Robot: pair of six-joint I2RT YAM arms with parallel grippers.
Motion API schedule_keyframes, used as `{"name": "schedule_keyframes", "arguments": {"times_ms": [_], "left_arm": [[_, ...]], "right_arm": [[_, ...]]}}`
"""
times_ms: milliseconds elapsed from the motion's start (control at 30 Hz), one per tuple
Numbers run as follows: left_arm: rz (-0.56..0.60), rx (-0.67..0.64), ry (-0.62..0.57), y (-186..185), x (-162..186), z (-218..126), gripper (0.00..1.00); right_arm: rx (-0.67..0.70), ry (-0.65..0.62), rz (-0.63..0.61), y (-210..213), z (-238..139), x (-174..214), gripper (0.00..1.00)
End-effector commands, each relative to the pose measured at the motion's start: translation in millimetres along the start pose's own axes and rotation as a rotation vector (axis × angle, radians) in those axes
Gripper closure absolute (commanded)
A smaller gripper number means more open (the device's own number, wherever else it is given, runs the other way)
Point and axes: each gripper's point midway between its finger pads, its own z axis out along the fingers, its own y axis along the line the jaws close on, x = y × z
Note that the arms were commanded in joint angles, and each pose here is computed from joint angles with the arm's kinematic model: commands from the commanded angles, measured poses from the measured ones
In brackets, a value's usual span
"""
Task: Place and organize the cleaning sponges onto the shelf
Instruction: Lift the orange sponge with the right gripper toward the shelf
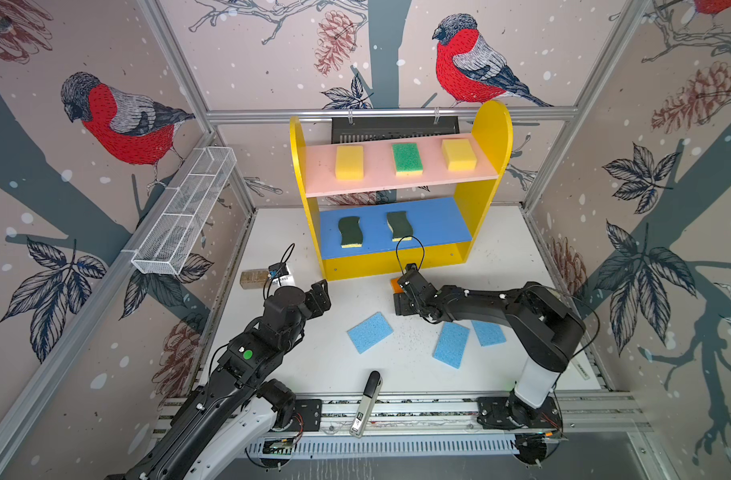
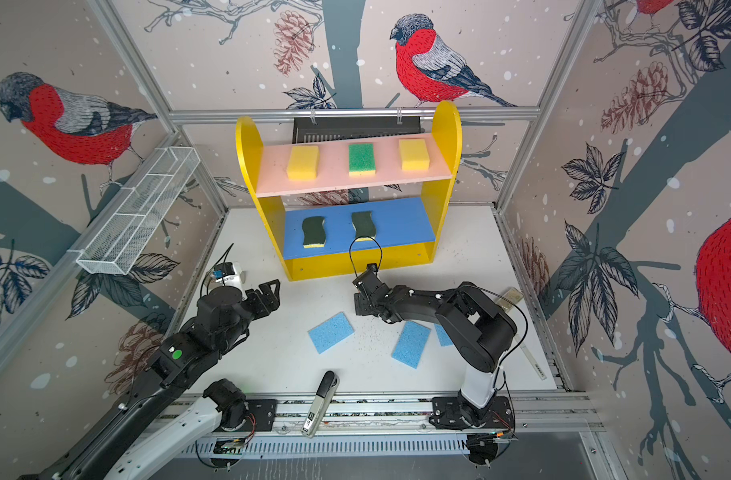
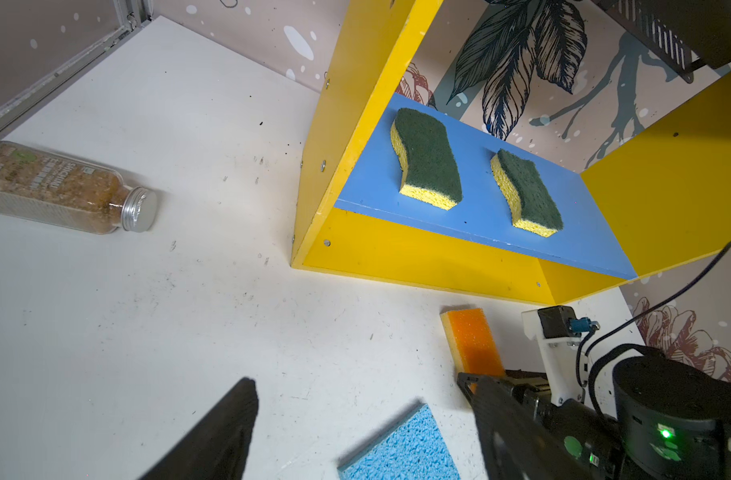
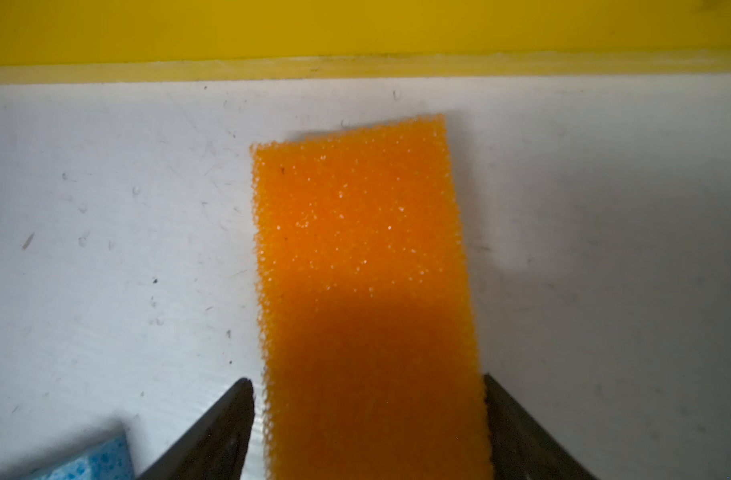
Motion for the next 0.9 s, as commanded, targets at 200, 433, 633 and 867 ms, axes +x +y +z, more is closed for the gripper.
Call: {"name": "schedule_keyframes", "arguments": {"times_ms": [200,433,633,867], "left_arm": [[-0.025,0.014,-0.01,-1.4,-1.7,-1.9,0.18],[-0.03,0.016,-0.012,-0.8,-1.0,-2.3,0.18],[-0.033,0.01,-0.014,1.0,-1.4,-3.8,0.18],[-0.04,0.011,-0.013,1.0,-0.8,-3.3,0.18]], "right_arm": [[0.063,0.133,0.0,-12.1,-7.6,33.3,0.15],[0.121,0.121,-0.086,-19.9,5.5,32.0,0.15],[0.107,0.106,-0.109,-15.4,10.3,26.6,0.16],[0.127,0.12,-0.11,-20.6,7.1,31.0,0.21]]}}
